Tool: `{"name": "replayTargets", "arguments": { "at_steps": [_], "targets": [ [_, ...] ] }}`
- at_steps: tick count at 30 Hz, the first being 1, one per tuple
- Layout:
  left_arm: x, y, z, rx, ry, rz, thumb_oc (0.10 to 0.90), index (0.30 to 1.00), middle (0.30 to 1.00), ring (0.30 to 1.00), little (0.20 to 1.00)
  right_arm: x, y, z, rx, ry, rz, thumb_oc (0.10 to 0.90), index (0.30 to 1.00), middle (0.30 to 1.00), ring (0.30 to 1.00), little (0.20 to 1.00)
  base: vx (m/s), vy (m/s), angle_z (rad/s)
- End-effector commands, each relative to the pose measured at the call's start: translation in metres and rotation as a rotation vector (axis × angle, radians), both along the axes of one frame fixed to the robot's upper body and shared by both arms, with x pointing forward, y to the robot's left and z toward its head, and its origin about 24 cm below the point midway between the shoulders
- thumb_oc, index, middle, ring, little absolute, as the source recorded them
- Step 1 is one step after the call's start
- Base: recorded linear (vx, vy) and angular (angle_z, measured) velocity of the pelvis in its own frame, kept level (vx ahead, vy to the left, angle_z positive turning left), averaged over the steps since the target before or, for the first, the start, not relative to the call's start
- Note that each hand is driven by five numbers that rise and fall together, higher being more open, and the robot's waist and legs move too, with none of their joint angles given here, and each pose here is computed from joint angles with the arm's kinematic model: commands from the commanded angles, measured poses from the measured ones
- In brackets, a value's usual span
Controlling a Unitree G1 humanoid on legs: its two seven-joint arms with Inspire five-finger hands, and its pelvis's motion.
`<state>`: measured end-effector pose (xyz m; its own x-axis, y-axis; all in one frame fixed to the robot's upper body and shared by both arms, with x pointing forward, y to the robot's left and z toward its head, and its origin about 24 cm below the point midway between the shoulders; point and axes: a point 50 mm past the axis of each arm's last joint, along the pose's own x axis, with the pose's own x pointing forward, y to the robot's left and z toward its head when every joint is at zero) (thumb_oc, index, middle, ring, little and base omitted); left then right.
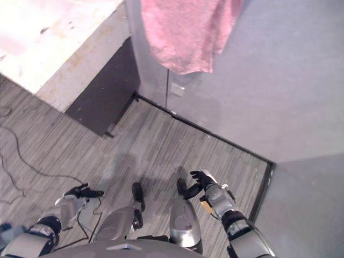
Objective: Organize the bathroom.
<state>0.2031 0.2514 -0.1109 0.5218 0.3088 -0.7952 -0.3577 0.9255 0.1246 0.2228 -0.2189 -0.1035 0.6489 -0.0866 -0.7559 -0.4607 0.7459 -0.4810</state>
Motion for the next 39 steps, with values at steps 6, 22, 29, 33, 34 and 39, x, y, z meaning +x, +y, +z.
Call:
{"name": "replayTargets", "arguments": {
  "at_steps": [6, 22, 29, 33, 34, 39],
  "targets": [
    [-0.023, -0.024, -0.021, -0.230, 0.108, 0.064, 0.800, 0.900, 0.900, 0.900, 0.900, -0.031, -0.050, -0.007, -0.079, 0.003, -0.324, 0.800, 0.900, 0.900, 0.900, 0.900, -0.11, -0.088, 0.56],
    [-0.070, -0.089, -0.042, -0.778, 0.301, 0.175, 0.800, 0.900, 0.900, 0.900, 0.900, -0.025, -0.064, 0.000, -0.093, -0.027, -0.385, 0.800, 0.900, 0.900, 0.900, 0.900, -0.11, 0.210, 0.47],
    [-0.085, -0.086, -0.042, -0.811, 0.424, 0.171, 0.800, 0.900, 0.900, 0.900, 0.900, -0.023, -0.056, -0.002, -0.094, 0.012, -0.308, 0.800, 0.900, 0.900, 0.900, 0.900, -0.09, 0.140, -0.17],
    [-0.105, -0.066, -0.045, -0.753, 0.523, 0.269, 0.800, 0.900, 0.900, 0.900, 0.900, -0.030, -0.053, -0.008, -0.084, 0.069, -0.265, 0.800, 0.900, 0.900, 0.900, 0.900, 0.03, 0.052, -0.39],
    [-0.106, -0.064, -0.045, -0.744, 0.532, 0.264, 0.800, 0.900, 0.900, 0.900, 0.900, -0.032, -0.053, -0.009, -0.082, 0.073, -0.272, 0.800, 0.900, 0.900, 0.900, 0.900, 0.04, -0.015, -0.65],
    [-0.083, -0.060, -0.040, -0.651, 0.504, 0.172, 0.800, 0.900, 0.900, 0.900, 0.900, -0.047, -0.059, -0.015, -0.090, 0.077, -0.376, 0.800, 0.900, 0.900, 0.900, 0.900, 0.00, -0.004, 0.34]
  ]
}}
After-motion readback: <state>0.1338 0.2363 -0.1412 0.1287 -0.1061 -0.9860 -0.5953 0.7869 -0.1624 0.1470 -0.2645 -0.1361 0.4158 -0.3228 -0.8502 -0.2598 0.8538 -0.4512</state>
